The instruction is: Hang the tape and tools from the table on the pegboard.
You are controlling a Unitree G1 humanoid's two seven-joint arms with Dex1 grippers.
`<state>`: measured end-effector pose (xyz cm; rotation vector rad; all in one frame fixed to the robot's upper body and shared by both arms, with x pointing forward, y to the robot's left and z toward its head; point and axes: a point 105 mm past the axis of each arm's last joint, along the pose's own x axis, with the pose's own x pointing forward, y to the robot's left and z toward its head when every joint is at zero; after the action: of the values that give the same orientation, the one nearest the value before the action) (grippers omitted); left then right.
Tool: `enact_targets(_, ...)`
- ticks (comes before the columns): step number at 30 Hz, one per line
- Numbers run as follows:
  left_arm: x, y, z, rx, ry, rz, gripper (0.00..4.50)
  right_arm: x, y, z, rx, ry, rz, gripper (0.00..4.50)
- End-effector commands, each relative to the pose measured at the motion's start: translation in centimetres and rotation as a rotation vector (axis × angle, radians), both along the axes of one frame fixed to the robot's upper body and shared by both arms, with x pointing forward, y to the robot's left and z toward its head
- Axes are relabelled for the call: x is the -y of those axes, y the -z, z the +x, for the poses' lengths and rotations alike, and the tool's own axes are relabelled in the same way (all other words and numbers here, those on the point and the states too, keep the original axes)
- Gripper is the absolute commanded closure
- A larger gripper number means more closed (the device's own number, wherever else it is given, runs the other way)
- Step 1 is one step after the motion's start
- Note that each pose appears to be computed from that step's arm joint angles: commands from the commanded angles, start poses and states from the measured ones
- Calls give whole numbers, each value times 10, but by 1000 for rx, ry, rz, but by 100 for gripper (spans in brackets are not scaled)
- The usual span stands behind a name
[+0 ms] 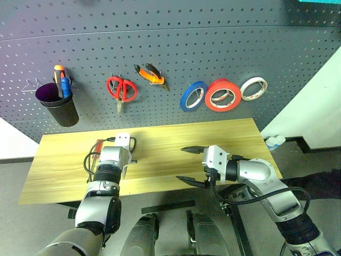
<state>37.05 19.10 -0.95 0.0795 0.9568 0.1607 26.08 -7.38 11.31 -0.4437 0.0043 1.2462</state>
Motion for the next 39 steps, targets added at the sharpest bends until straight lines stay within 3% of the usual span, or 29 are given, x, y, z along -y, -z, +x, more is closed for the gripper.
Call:
enact_targets(1, 0, -1, -2, 4, 20, -8, 367, -2, -11, -3, 32, -25, 21, 0)
enact_targets(9, -10, -16, -20, 71, 85, 62, 367, 2, -10, -2, 32, -15, 18, 0)
enact_targets(18, -19, -53, -36, 361, 352, 180, 367, 3, -12, 2, 43, -15, 34, 0)
enact_targets(27, -30, -66, -62, 601, 409, 29, 367, 9, -13, 7, 44, -23, 43, 0)
enact_targets(31, -31, -95, -79, 835, 490, -45, 367, 10, -11, 9, 48, -24, 36, 0)
enact_targets(39, -34, -119, -88, 992, 541, -84, 367, 16, -31, 11, 37, -38, 179, 0)
